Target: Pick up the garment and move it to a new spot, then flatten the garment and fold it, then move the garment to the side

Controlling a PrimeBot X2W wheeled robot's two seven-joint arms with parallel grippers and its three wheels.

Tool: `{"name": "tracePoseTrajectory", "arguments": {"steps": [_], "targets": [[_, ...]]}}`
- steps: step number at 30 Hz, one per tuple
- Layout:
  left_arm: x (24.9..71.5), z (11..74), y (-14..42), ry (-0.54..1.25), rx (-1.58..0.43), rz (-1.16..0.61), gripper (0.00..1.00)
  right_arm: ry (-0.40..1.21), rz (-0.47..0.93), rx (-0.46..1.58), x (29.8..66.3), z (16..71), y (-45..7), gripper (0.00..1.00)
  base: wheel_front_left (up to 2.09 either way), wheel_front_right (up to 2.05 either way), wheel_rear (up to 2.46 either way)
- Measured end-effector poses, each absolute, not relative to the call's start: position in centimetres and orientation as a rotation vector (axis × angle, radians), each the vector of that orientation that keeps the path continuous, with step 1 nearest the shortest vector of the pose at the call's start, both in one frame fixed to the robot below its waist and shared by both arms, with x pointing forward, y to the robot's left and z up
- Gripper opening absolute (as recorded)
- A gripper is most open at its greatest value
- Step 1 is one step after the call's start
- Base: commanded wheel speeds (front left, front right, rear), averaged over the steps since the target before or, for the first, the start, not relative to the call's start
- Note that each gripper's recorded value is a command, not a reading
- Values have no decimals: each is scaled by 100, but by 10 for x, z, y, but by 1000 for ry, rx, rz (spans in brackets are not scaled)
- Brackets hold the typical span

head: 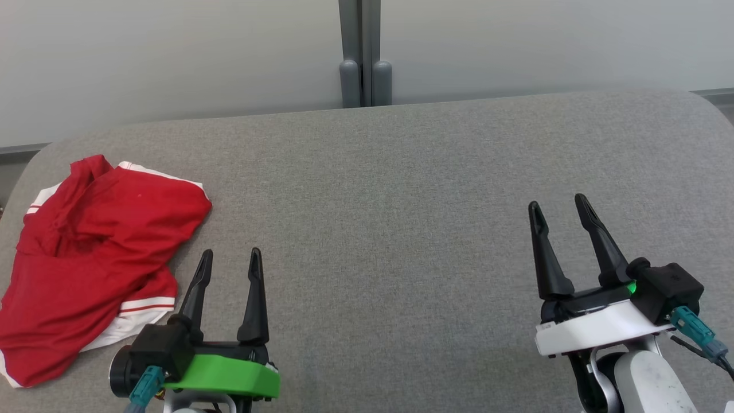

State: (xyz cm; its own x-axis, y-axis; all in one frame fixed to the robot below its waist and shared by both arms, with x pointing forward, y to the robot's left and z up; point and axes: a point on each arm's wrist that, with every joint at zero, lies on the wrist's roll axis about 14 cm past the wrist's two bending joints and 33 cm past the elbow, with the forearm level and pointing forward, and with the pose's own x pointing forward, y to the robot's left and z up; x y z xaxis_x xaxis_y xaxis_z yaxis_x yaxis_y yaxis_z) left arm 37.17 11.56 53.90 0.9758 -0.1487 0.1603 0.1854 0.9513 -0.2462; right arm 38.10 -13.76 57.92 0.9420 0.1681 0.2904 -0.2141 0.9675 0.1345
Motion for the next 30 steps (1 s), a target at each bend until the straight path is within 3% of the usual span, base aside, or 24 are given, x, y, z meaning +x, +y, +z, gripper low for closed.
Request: {"name": "tracePoseTrajectory", "arguments": {"steps": [30], "targets": [[366, 523, 108, -112, -247, -194, 100, -260, 214, 144, 376, 566, -130, 100, 0, 0, 0]]}}
